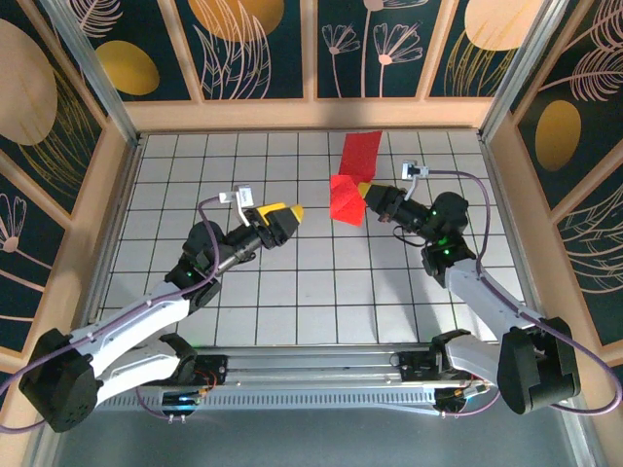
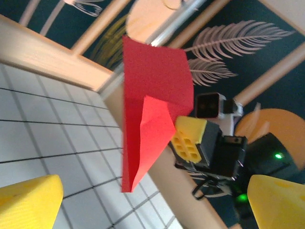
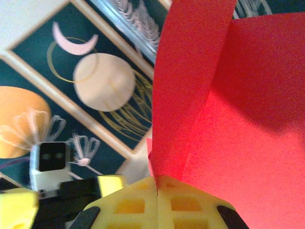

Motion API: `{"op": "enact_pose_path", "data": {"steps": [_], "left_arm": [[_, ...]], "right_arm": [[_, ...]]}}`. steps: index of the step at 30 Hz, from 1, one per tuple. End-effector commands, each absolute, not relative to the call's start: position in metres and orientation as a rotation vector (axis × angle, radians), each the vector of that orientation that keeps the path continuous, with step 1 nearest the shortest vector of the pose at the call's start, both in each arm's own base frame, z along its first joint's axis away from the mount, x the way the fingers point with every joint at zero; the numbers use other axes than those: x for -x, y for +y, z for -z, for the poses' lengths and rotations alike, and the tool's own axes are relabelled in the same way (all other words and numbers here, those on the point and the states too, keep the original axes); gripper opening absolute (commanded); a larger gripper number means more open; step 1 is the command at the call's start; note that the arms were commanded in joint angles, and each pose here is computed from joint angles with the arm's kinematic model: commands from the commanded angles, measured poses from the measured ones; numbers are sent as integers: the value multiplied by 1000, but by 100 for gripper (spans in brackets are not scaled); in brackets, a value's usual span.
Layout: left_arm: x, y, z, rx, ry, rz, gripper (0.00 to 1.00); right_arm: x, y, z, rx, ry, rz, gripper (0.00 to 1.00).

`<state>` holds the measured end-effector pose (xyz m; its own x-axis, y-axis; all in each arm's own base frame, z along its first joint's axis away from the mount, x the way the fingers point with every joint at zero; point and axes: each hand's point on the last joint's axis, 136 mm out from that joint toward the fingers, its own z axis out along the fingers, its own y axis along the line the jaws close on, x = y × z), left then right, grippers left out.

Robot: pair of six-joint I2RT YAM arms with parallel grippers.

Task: Fold a paper plane with a square sheet of paper (fold left side to right side)
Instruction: Turn over the paper at the center of the table.

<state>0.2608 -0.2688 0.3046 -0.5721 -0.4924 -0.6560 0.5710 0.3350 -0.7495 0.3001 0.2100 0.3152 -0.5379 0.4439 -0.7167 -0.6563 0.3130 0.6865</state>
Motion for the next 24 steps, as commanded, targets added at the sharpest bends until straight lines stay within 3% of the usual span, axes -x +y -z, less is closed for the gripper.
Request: {"op": "enact_pose_path", "data": {"steps": [1,15,19,24], "left_arm": [[-245,-286,-336,-189,1551,1603,98],[-241,-326,-334,-302,1578,1743,89],[-242,-335,-333,-325,1589,1754,81],[-245,-333,-331,-295,1597,1739,63]], "right_arm": [[-277,215,-347,285,1477,-1567,0],[-264,236,-342,337,1487,-1663,0],[-262,241,-341,343,1487,-1692,0],[-261,243,-339,348,1491,-1698,0]]}}
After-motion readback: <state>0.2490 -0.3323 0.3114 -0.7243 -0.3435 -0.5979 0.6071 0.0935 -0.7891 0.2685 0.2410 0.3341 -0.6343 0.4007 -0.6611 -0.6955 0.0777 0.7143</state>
